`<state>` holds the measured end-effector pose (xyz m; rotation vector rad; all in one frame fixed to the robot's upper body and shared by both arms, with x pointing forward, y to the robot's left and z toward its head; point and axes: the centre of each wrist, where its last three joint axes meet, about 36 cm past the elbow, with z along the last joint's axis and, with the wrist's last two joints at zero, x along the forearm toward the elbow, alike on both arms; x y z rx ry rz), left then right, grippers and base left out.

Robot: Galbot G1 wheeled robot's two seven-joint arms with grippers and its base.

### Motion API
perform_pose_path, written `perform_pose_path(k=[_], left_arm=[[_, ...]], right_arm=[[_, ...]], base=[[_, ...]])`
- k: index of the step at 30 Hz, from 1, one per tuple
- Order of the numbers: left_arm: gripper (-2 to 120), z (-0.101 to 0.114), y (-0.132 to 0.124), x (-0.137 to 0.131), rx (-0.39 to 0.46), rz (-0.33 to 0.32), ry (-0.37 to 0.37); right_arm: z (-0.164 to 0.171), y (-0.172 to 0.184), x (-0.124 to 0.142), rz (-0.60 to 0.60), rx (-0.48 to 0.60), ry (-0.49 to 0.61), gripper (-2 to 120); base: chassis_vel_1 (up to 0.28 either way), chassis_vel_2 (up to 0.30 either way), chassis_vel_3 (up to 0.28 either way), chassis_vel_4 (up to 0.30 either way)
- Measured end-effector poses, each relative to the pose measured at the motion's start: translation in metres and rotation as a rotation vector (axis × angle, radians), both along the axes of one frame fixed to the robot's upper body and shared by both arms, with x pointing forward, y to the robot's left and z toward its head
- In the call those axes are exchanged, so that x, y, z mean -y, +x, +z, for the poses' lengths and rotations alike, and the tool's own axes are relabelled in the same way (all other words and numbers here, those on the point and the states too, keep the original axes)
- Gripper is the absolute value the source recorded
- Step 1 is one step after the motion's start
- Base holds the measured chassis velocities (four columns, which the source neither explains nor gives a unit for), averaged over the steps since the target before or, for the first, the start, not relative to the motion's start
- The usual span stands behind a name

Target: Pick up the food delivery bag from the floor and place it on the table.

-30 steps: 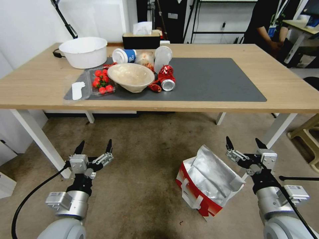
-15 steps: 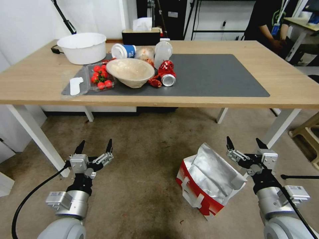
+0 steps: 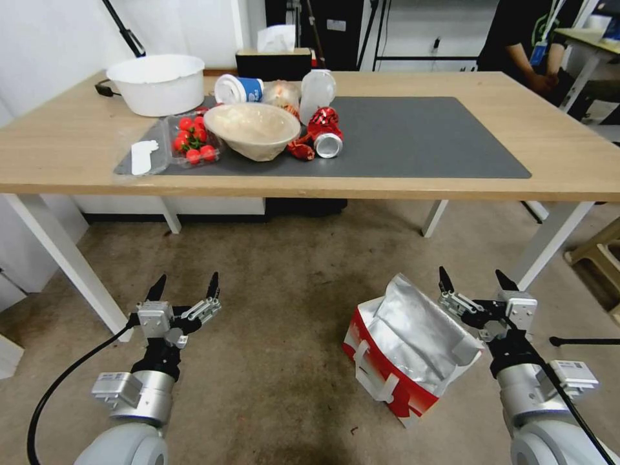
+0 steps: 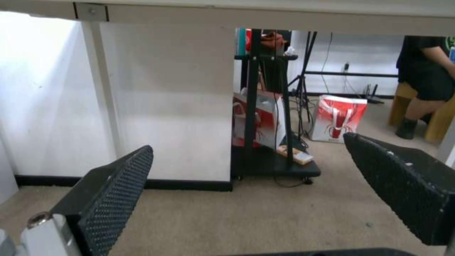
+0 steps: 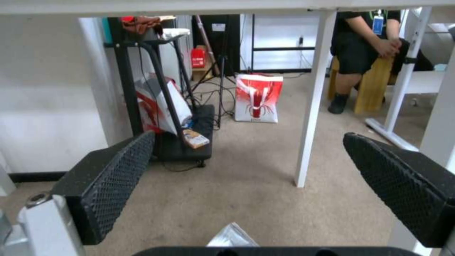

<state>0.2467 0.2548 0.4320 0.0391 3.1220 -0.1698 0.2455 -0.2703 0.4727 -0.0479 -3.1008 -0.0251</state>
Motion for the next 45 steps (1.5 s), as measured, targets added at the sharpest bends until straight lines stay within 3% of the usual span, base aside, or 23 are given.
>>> perform_pose_path(k=[45], left_arm=[[100, -0.0044, 0.0011, -0.0002, -0.007, 0.002, -0.003]], right_arm=[[-0.0033, 0.001, 0.0007, 0.002, -0.004, -0.003, 100]], base=[[0.0, 0.0, 0.0, 0.0]])
